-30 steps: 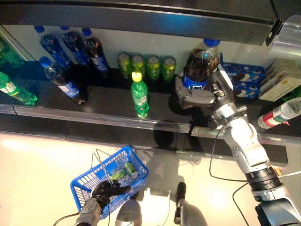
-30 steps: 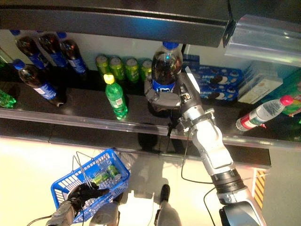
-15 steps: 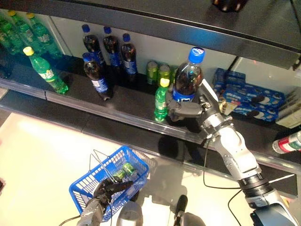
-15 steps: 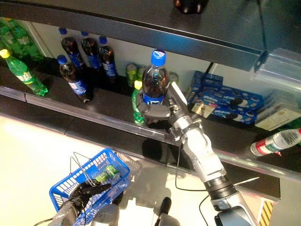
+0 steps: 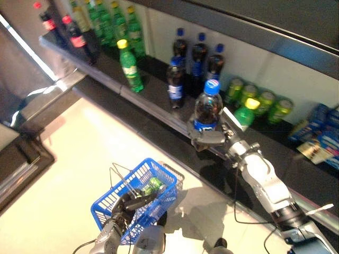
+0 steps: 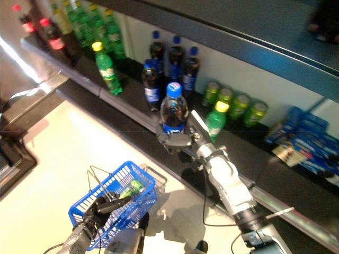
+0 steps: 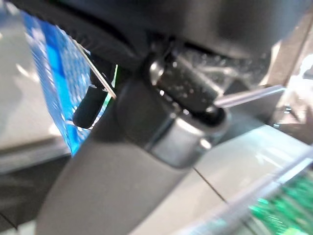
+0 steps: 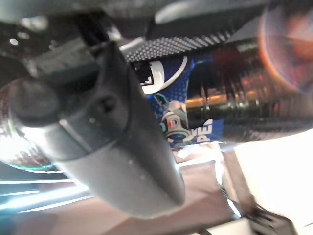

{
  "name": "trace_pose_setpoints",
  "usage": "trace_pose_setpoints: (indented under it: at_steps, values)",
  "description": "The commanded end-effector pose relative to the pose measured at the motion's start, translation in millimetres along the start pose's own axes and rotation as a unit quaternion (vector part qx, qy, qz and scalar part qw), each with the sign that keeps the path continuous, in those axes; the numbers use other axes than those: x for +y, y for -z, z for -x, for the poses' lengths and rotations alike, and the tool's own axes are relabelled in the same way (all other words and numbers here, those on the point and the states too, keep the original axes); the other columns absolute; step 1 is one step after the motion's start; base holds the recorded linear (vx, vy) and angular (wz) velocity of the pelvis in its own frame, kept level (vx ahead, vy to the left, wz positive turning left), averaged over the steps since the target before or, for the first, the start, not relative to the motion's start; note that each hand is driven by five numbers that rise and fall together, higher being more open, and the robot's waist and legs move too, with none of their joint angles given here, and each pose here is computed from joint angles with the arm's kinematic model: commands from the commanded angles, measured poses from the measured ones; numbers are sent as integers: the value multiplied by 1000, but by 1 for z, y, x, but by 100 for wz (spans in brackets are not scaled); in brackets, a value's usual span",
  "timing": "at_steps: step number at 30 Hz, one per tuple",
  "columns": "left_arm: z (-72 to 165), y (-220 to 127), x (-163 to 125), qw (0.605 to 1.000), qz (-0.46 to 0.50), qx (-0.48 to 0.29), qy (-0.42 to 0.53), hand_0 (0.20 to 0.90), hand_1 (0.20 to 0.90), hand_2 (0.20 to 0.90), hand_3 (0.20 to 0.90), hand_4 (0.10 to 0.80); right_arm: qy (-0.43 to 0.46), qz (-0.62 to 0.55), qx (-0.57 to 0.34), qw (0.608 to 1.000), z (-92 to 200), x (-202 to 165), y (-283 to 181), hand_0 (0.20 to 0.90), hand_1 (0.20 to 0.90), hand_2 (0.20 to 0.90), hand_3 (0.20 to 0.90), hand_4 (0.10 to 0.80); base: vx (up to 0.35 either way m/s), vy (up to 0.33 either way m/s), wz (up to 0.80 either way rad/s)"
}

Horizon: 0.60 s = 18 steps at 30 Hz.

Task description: Pick up the drink and place into the basket.

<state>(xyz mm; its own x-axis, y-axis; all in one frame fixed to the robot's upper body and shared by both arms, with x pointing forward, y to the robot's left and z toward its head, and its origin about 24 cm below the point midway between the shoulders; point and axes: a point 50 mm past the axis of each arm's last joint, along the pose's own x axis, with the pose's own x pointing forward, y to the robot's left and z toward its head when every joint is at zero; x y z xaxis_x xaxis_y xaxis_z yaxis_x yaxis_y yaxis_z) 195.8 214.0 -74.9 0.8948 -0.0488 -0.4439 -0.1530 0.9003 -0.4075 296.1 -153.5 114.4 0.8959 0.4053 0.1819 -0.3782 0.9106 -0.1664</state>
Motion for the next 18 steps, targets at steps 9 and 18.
trace_pose_setpoints:
  at_steps: [9,18]
  values:
    - [3,-110,-87,943,5,-223,247,300,300,300,200,100,-57,-65,-198,976,-25,45,-71,300,300,300,200,100,-2,4,7]
    - [22,-138,-125,899,-22,-262,352,300,300,300,200,100,-71,-79,-186,977,-36,65,-67,300,300,300,200,100,-8,-6,10]
